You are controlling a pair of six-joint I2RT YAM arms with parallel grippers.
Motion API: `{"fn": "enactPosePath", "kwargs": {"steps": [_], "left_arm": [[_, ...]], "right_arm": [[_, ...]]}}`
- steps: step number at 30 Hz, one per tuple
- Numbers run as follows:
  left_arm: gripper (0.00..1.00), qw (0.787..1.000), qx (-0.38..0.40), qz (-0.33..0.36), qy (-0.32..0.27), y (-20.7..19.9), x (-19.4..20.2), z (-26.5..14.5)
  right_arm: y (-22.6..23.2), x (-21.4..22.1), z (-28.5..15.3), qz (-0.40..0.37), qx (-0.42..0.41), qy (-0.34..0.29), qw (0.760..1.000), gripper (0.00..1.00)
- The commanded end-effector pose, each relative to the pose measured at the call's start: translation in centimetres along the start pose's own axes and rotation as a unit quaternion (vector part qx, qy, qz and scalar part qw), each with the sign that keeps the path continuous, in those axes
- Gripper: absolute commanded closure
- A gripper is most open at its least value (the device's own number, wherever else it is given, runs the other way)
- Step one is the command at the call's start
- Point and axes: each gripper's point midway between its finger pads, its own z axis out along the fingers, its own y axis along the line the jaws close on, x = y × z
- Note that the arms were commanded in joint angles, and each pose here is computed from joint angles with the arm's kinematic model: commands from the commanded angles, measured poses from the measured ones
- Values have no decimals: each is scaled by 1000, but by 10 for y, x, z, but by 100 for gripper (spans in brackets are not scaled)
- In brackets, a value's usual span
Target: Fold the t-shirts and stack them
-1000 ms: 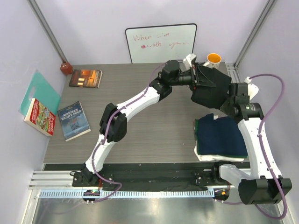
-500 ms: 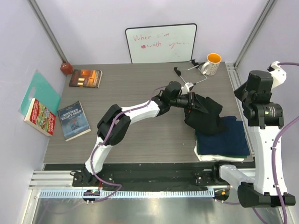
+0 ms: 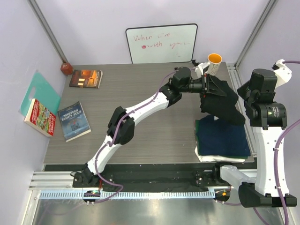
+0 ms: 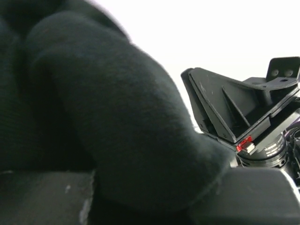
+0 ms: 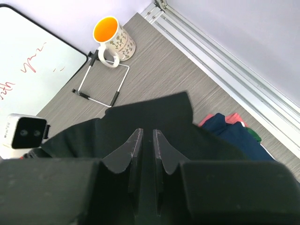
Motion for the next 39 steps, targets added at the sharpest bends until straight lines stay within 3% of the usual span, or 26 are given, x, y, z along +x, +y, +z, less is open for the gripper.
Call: {"fn": "enactPosePath", "kwargs": {"steps": [1,3,7,12,16,26,33,34,35,36,39], "left_arm": [[100,998,23,-9,60,-25,47,9],[100,997,16,-16,76,-25,63,3],[100,986,-45,-92,132,35,99,-7],[100,970,-77,-155,169,68,127,-27],[100,963,-146,-163,158,97,140,-54],[100,965,-207,-126,99,138,107,-77],[100,980,-124,-119,97,100,81,-30],[100,988,-79,-97,94,83,73,-21],[100,985,-60,-134,88,72,69,-15],[100,989,-24,-117,89,63,62,-5],[100,987,16,-124,96,38,57,13]], "right_arm": [[-7,-7,-5,17,8,-22,1000,80],[-9,0,-3,20,10,-15,1000,80],[-11,11,2,20,9,-7,1000,80],[-11,33,16,17,9,17,1000,81],[-5,42,25,20,0,31,999,81],[-3,54,25,16,-12,48,999,81],[-17,41,20,4,15,19,1000,81],[-18,40,19,3,17,16,1000,81],[-20,39,19,3,22,14,1000,81],[-20,39,19,4,22,13,1000,81],[-25,38,18,-2,31,8,1000,81]]}}
